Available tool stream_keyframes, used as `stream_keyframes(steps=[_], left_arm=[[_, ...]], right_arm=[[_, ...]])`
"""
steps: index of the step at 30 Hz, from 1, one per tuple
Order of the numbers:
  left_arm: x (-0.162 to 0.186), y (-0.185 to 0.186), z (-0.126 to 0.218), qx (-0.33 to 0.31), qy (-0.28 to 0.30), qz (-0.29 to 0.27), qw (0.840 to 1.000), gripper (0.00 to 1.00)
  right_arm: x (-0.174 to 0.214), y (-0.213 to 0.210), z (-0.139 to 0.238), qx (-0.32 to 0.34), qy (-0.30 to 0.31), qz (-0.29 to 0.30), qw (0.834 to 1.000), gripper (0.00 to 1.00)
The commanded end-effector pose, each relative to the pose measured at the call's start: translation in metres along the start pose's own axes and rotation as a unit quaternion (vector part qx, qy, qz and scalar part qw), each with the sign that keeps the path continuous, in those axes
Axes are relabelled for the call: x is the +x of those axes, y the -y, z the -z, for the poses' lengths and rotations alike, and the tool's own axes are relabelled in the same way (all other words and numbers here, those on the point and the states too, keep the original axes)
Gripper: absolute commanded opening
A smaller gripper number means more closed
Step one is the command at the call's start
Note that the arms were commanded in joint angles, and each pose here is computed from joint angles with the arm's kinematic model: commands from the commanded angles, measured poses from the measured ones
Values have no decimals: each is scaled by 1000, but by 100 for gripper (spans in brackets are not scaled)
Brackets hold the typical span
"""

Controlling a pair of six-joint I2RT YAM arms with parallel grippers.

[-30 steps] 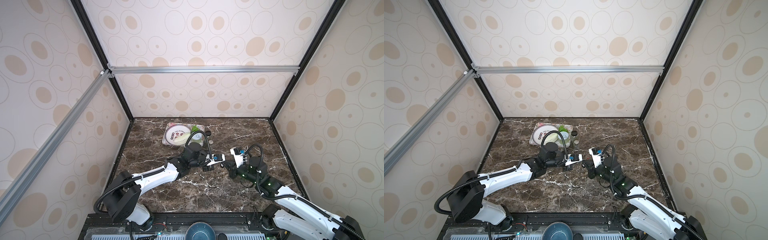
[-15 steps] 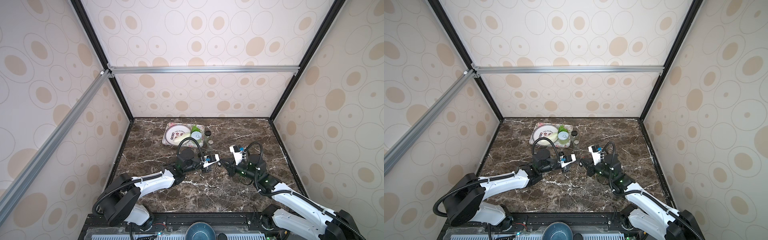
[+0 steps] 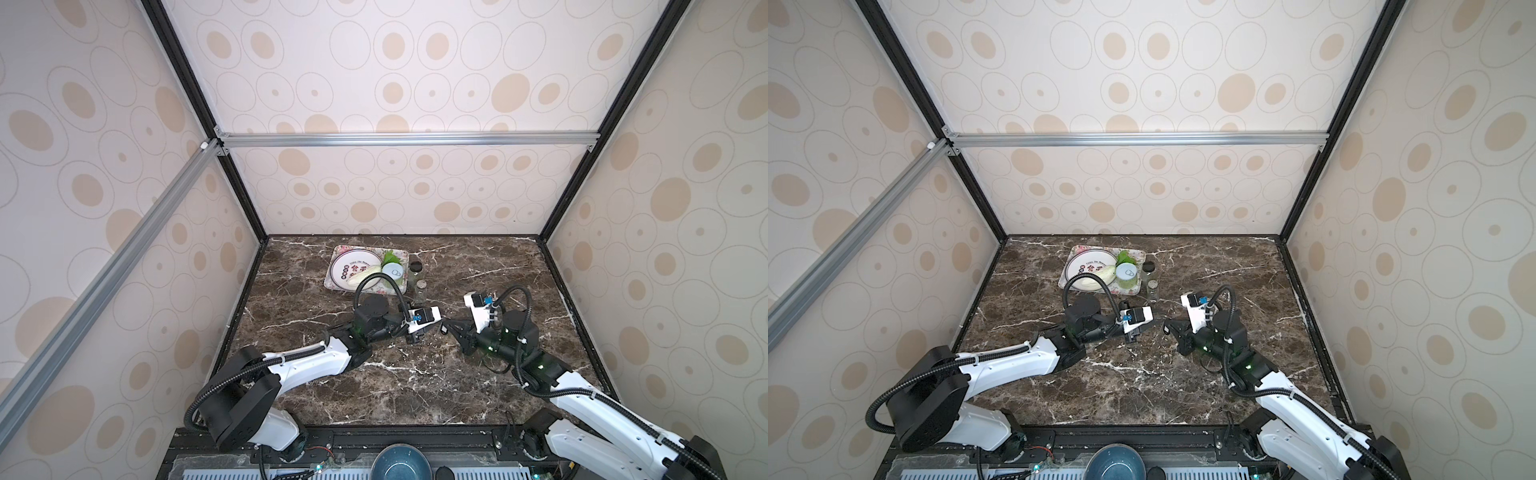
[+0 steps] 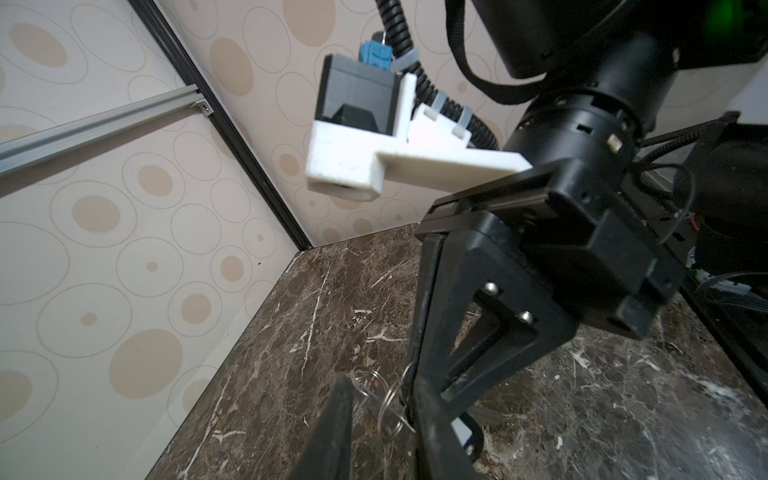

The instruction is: Put the keys on the keyring

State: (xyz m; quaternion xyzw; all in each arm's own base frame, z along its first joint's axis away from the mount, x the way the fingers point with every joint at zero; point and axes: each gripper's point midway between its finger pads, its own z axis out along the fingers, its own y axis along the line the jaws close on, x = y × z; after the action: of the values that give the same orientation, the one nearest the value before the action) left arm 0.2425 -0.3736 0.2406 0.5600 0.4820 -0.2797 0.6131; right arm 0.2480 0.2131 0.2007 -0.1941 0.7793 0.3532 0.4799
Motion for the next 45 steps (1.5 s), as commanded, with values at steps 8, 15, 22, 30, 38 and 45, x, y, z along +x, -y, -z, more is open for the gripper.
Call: stream_keyframes(steps=[8, 15, 22, 30, 38, 45], left_arm=[[-3, 3, -4, 36, -38, -43, 998, 30], [5, 8, 0, 51, -64, -51, 995, 30], [8, 6, 13, 30, -78, -72, 994, 29], [16, 10, 20, 30, -93, -87, 991, 28], [18, 14, 19, 45, -98, -89, 990, 27], [17, 14, 18, 45, -97, -90, 990, 28]], right_arm=[[-2, -5, 4, 4, 0, 31, 999, 0], [2, -9, 1, 29, -26, 68, 997, 0], [13, -15, -11, 69, -67, 130, 987, 0], [18, -14, -18, 136, -110, 203, 963, 0], [19, -10, -20, 145, -101, 189, 966, 0], [21, 0, -22, 176, -129, 199, 955, 0]])
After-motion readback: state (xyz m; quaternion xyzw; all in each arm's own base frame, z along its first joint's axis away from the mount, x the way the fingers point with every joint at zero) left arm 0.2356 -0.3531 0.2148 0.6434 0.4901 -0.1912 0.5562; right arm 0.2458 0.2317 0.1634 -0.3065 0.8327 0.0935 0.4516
